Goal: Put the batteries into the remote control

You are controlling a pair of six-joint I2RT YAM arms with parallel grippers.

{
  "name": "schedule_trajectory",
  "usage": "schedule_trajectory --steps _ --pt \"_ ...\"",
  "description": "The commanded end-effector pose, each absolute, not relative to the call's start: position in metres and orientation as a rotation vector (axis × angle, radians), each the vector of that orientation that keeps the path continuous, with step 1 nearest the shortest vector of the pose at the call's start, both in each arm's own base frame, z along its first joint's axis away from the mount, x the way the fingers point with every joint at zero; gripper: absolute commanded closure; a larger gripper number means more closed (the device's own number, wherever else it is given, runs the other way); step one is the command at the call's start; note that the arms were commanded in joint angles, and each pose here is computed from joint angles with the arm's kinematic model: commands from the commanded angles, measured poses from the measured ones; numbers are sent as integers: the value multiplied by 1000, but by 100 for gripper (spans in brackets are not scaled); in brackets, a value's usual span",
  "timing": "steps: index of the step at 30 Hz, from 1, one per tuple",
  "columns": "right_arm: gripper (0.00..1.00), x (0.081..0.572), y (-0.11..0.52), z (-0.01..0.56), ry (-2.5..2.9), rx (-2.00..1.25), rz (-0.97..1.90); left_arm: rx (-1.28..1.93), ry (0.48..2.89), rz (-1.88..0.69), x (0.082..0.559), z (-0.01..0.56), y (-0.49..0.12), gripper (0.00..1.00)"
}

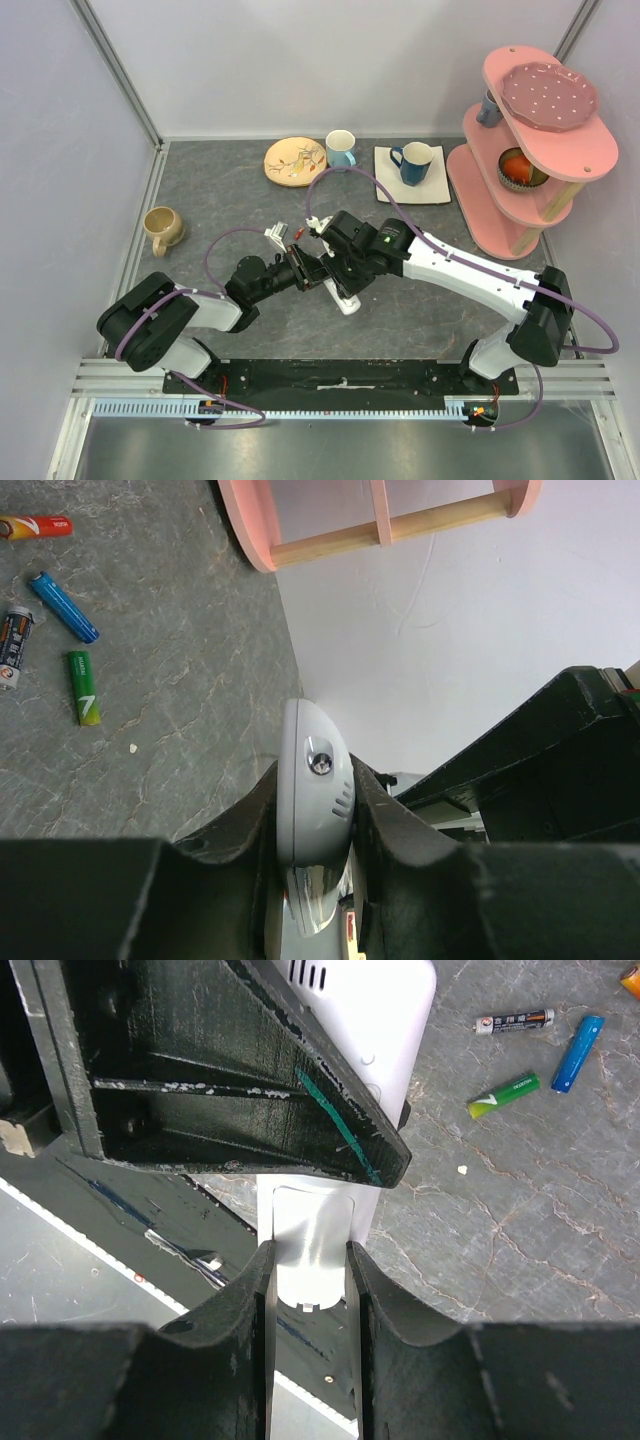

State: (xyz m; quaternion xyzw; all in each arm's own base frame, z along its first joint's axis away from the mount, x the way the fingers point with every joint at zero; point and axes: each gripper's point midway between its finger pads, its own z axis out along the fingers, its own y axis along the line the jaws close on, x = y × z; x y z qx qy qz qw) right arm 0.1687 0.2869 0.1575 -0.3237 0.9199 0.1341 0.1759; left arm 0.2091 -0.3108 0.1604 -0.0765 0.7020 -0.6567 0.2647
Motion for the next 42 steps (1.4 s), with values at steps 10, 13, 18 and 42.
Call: schedule_trajectory --steps 10,13,18,42 --pt "53 199 288 163 2506 -826 324 36 1630 -2010 179 235 -322 98" --pt "49 199 287 162 2509 -824 319 40 1629 -2009 179 236 -322 98" --pt "46 201 289 164 2502 -813 322 43 1636 -2003 179 235 -322 98" --pt "24 186 314 208 2440 -759 605 -10 1726 -1942 189 213 -328 98"
